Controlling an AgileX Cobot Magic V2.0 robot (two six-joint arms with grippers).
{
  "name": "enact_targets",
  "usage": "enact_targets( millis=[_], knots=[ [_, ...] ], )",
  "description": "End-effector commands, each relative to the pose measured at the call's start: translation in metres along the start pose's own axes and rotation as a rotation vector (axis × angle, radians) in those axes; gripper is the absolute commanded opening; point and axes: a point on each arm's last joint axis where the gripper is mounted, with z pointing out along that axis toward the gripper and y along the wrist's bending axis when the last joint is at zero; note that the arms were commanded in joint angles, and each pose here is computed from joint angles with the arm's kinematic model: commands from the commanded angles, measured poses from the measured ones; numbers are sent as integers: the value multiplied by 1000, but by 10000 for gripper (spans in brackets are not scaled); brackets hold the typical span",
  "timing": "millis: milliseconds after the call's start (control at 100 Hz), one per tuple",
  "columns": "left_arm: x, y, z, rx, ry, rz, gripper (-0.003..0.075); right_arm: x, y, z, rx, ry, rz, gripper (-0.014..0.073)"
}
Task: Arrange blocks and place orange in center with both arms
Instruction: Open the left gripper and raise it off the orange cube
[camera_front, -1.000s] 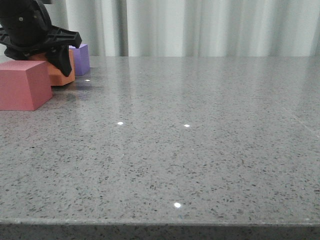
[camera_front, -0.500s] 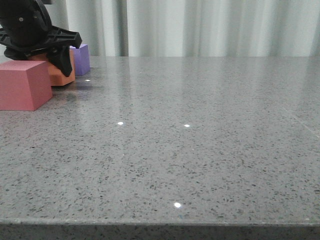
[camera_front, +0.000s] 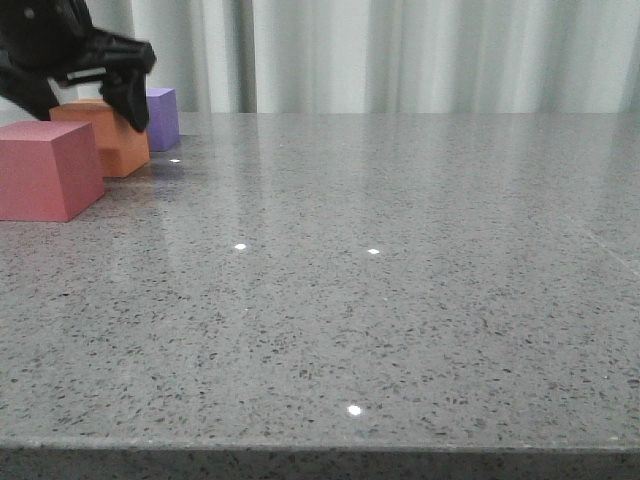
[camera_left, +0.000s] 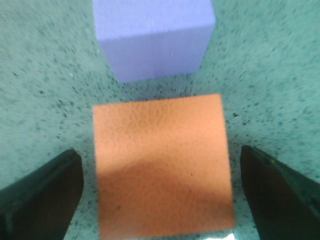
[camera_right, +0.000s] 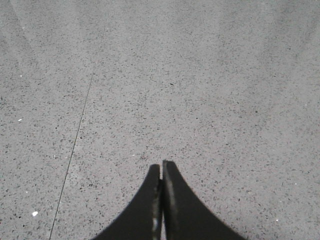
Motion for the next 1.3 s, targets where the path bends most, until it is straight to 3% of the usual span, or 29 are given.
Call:
enact_targets(
  millis=[0, 220, 410, 830, 1100, 1290],
  knots=[
    [-21, 2, -49, 11, -159, -8, 607, -14, 0, -4, 2, -95, -17, -110],
    [-24, 6, -114, 13, -252, -16, 607, -14, 0, -4, 2, -95, -17, -110],
    [-2, 11, -167, 20, -334, -22, 606, -14, 0, -4, 2, -95, -17, -110],
    [108, 25, -242, 42, -510, -25, 606, -14, 0, -4, 2, -95, -17, -110],
    [184, 32, -258, 51, -600, -29, 606, -14, 0, -4, 2, -95, -17, -110],
    [219, 36, -266, 57, -674, -33, 601, -14, 0, -4, 2, -95, -17, -110]
  ],
)
